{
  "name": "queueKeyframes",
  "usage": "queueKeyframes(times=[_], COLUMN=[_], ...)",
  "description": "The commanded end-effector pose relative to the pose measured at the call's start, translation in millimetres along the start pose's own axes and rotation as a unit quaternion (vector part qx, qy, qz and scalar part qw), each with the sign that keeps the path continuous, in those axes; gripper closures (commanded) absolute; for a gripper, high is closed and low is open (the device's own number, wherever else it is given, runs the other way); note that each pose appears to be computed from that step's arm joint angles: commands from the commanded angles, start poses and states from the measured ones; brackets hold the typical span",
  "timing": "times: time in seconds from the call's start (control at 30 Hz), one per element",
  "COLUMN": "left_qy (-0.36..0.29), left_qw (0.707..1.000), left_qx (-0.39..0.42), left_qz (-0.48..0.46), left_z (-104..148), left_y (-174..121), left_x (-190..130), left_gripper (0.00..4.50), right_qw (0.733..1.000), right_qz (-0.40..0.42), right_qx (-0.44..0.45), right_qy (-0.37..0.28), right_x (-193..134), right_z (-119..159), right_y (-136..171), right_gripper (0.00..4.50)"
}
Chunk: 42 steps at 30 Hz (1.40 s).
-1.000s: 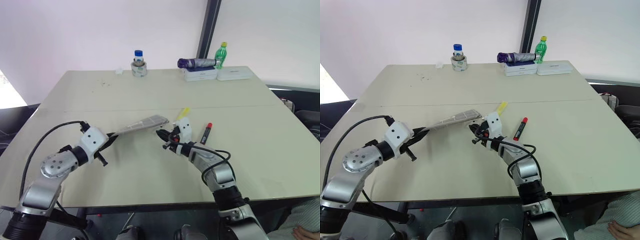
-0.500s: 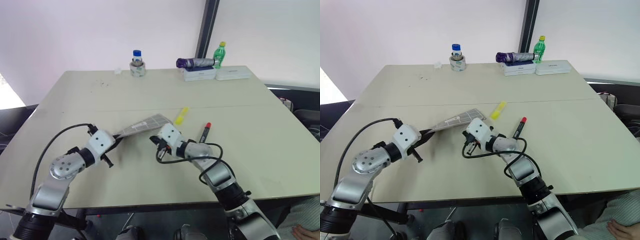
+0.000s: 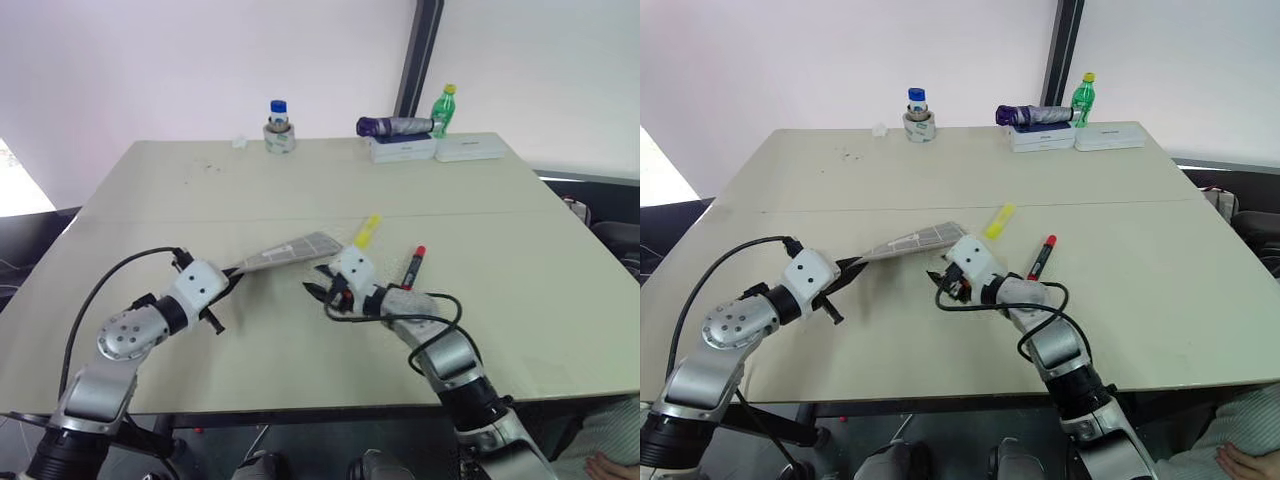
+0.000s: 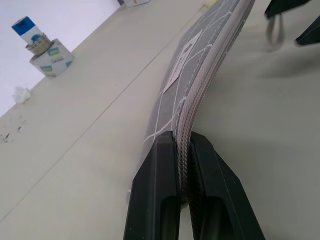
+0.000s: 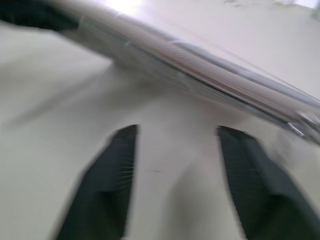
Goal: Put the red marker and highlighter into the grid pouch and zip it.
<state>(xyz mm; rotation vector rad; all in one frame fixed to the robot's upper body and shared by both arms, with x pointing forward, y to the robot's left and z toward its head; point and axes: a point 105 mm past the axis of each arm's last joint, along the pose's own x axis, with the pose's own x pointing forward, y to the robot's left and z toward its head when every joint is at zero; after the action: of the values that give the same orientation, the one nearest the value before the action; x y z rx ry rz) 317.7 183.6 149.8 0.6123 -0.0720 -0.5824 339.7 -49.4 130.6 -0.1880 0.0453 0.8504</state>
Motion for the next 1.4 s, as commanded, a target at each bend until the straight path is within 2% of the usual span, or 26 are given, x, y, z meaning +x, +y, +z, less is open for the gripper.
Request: queueKeyframes(times=[0.03, 0.2, 0.3, 0.53, 0.7, 0.8, 1.03, 1.17, 1.27, 1.4], left_qy=[-0.035, -0.037, -0.039, -0.043, -0.040, -0.037, -0.036, -0.036, -0.031, -0.026], left_qw=[0.999, 0.999, 0.999, 0.999, 0.999, 0.999, 0.999, 0.999, 0.999, 0.998], left_qx=[0.012, 0.015, 0.016, 0.017, 0.018, 0.016, 0.017, 0.021, 0.033, 0.058], left_qz=[0.024, 0.019, 0.015, 0.009, 0.006, 0.012, 0.016, 0.020, 0.023, 0.009], left_z=[21, 21, 23, 28, 28, 27, 26, 25, 24, 20], left_y=[11, 10, 8, 8, 4, 4, 3, 5, 7, 2], left_x=[-1, 1, 3, 5, 2, -1, 1, 2, 3, 4], left_gripper=[4.50, 4.50, 4.50, 4.50, 4.50, 4.50, 4.50, 4.50, 4.50, 4.50], right_qw=[1.000, 0.996, 0.993, 0.989, 0.981, 0.981, 0.986, 0.993, 1.000, 0.992], right_qz=[-0.014, -0.054, -0.078, -0.068, -0.087, -0.073, -0.048, -0.043, -0.021, -0.010], right_qx=[0.019, 0.070, 0.082, 0.119, 0.153, 0.153, 0.133, 0.086, -0.010, -0.115], right_qy=[-0.021, -0.034, -0.031, -0.058, -0.079, -0.093, -0.091, -0.063, -0.004, 0.054], right_x=[-17, -26, -17, 23, 32, 32, 28, 22, 13, 2], right_z=[12, 11, 6, 8, 11, 17, 20, 15, 1, -7], right_y=[-9, -25, -30, -19, -32, -33, -22, -19, -15, -19], right_gripper=[0.09, 0.03, 0.03, 0.03, 0.03, 0.84, 4.48, 4.48, 4.48, 4.48])
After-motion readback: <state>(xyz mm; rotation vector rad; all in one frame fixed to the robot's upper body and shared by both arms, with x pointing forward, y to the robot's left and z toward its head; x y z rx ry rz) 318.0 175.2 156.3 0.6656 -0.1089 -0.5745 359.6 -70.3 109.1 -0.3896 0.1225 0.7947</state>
